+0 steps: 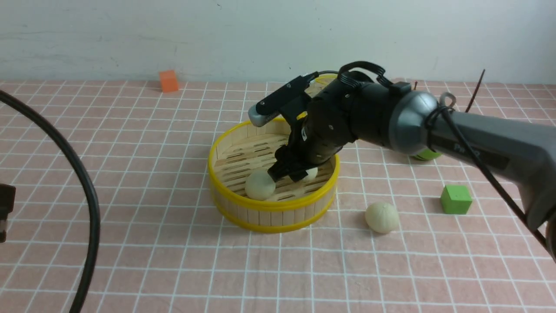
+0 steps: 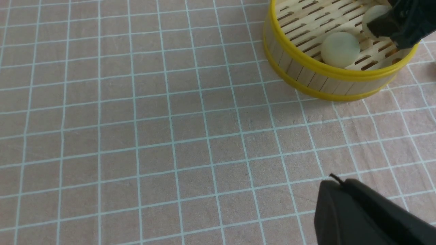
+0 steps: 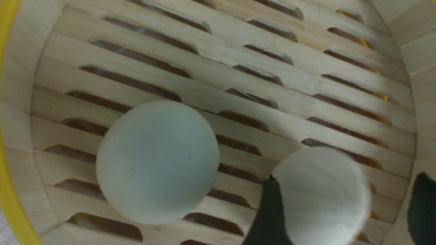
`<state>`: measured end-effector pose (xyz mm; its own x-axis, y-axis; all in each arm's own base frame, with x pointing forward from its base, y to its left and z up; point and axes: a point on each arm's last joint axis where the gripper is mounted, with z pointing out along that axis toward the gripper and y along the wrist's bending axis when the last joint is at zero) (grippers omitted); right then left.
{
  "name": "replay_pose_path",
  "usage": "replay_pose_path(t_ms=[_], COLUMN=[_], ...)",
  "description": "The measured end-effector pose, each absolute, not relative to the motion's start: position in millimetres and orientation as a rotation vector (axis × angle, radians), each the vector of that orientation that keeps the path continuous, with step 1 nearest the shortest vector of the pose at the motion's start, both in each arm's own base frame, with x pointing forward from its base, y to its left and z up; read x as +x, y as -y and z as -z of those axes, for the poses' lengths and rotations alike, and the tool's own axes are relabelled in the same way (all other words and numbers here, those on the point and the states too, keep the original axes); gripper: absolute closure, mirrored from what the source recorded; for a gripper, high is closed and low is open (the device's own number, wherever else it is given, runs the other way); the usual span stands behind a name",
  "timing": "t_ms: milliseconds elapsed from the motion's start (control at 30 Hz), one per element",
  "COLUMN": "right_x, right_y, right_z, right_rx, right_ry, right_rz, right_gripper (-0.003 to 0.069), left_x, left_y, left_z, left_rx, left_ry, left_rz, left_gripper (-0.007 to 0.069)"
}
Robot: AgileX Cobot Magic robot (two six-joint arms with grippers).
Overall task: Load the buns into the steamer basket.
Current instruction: Use the right arm to put the steamed stuffed bun into the steamer, then use the right arm to grab a steamed stuffed bun
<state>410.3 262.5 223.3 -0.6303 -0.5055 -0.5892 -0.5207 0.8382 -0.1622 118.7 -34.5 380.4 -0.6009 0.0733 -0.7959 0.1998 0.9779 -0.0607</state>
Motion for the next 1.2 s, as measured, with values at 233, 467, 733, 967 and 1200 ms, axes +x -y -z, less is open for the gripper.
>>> replay_pose_path(t_ms=[233,467,733,967,1200], right_x=[400,398,408,409,411], right_y=[-248,-203,-157,-160,-162], right_z=[-275,-286,-222,-195,-176], right_rx=[-0.723,-0.617,-0.472,-0.462,-0.542], right_ry=[-2.428,-2.638,-2.924,-2.869,-2.906], right_rz=[0.073,0.196,0.053,-0.015,-0.006], right_gripper=[0.0052,0.0139,0.0204,0.0207,0.0333], left_x=[119,119,119,121,127], left_y=[34,34,34,35,38], left_z=[-380,-380,-380,-380,-377], left_rx=[0.19,0.19,0.19,0.191,0.193], left_ry=[-2.215,-2.215,-2.215,-2.211,-2.233], left_rz=[0.177,0.177,0.177,0.179,0.178], left_gripper=[0.0638,0.0638,0.0638,0.0638,0.0636])
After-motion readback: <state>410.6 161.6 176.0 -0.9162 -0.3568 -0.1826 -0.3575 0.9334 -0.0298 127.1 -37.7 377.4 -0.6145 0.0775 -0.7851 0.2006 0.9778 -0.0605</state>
